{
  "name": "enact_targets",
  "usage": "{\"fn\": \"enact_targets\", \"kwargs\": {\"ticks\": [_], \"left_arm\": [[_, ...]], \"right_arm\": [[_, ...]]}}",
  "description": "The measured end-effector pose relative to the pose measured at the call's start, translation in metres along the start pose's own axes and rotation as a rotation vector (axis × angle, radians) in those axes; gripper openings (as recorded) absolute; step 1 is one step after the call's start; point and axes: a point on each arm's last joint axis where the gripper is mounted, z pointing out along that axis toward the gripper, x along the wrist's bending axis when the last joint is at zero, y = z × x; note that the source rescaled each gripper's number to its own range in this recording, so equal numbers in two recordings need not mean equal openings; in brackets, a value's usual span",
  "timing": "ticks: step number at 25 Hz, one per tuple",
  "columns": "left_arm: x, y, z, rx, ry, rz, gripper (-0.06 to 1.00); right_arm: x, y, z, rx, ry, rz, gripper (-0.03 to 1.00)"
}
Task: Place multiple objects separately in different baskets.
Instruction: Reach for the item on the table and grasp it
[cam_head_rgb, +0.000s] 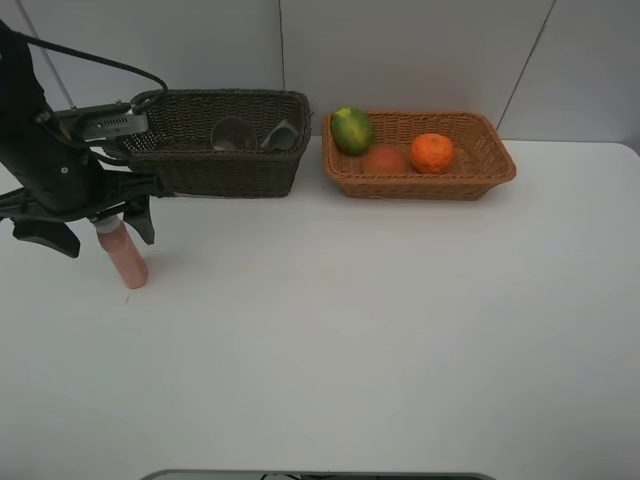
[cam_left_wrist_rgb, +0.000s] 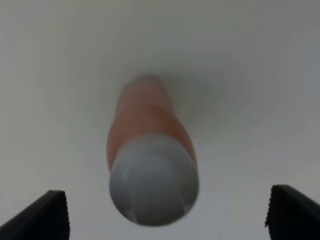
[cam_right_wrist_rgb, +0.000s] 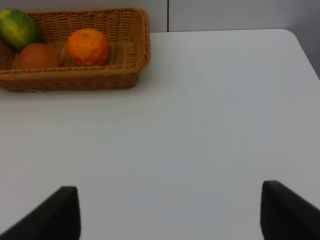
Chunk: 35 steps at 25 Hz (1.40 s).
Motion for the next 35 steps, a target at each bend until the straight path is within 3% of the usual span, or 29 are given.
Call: {"fn": "enact_targets", "kwargs": {"ticks": [11, 24, 27, 28, 31, 32, 35], "left_arm": [[-0.002, 0.010, 0.002, -0.104, -0.023, -0.041, 1.00], [-0.001, 0.011, 0.029, -0.049, 0.021, -0.026, 0.98], [-0.001, 0.012, 0.029, -0.051, 0.023, -0.022, 0.79], [-0.001, 0.012, 0.029, -0.051, 0.023, -0.022, 0.64], [-0.001, 0.012, 0.029, -0.051, 0.023, -0.024, 0.05], [-0.001, 0.012, 0.029, -0.051, 0.023, -0.027, 0.00], [-0.001, 0.012, 0.029, -0.051, 0.023, -0.032, 0.01]], "right_arm": [[0.000, 0.000, 0.000, 0.000, 0.000, 0.000, 0.91], [0.000, 0.000, 0.000, 0.000, 0.000, 0.000, 0.91], [0.000, 0.000, 0.000, 0.000, 0.000, 0.000, 0.91], [0.000, 0.000, 0.000, 0.000, 0.000, 0.000, 0.91], [0.000, 0.000, 0.000, 0.000, 0.000, 0.000, 0.91], [0.000, 0.000, 0.000, 0.000, 0.000, 0.000, 0.91], [0.000, 0.000, 0.000, 0.000, 0.000, 0.000, 0.91]]}}
